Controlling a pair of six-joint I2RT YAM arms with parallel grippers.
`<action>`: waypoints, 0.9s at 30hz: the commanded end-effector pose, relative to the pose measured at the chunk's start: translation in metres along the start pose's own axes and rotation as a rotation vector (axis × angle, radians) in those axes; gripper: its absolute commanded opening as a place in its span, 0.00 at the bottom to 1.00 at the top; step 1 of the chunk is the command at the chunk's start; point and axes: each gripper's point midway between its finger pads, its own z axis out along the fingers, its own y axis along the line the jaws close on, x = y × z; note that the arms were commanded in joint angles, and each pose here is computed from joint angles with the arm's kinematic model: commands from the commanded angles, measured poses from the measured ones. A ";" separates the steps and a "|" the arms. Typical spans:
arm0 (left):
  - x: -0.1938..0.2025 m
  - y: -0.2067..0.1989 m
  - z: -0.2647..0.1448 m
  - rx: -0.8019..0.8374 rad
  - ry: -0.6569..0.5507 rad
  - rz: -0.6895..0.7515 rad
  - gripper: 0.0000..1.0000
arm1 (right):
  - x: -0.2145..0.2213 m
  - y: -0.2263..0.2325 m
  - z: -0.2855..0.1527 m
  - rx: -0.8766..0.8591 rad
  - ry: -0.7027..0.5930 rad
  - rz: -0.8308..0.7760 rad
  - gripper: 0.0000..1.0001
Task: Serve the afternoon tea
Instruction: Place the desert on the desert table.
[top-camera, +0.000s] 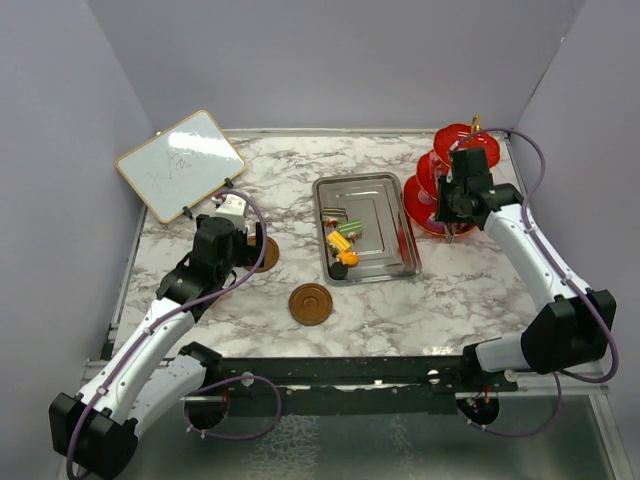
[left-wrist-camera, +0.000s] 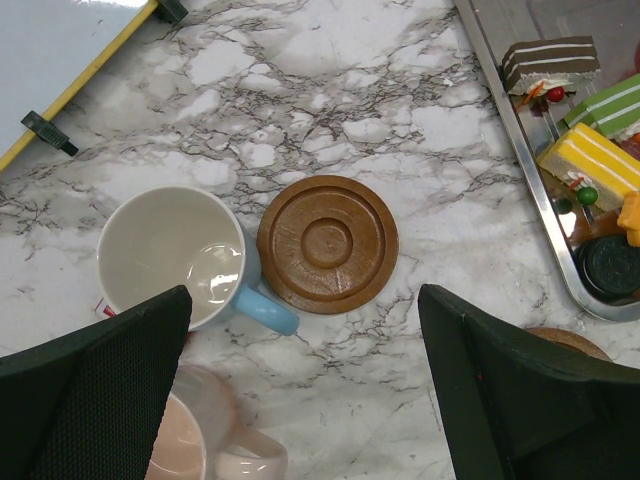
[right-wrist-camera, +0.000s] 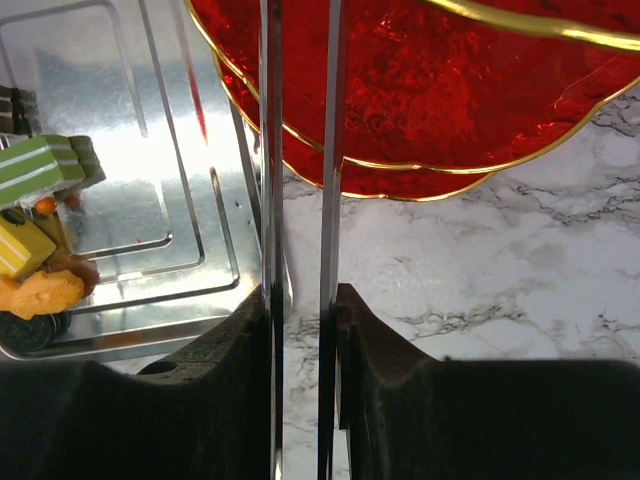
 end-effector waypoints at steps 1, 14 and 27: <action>-0.018 -0.004 -0.005 0.025 -0.038 -0.012 0.99 | -0.016 -0.010 0.004 0.032 -0.068 0.008 0.26; -0.018 -0.004 -0.005 0.026 -0.039 -0.010 0.99 | -0.019 -0.011 0.018 -0.038 -0.057 0.041 0.29; -0.019 -0.003 -0.006 0.024 -0.046 -0.012 0.99 | -0.017 -0.015 0.027 -0.036 -0.032 0.061 0.36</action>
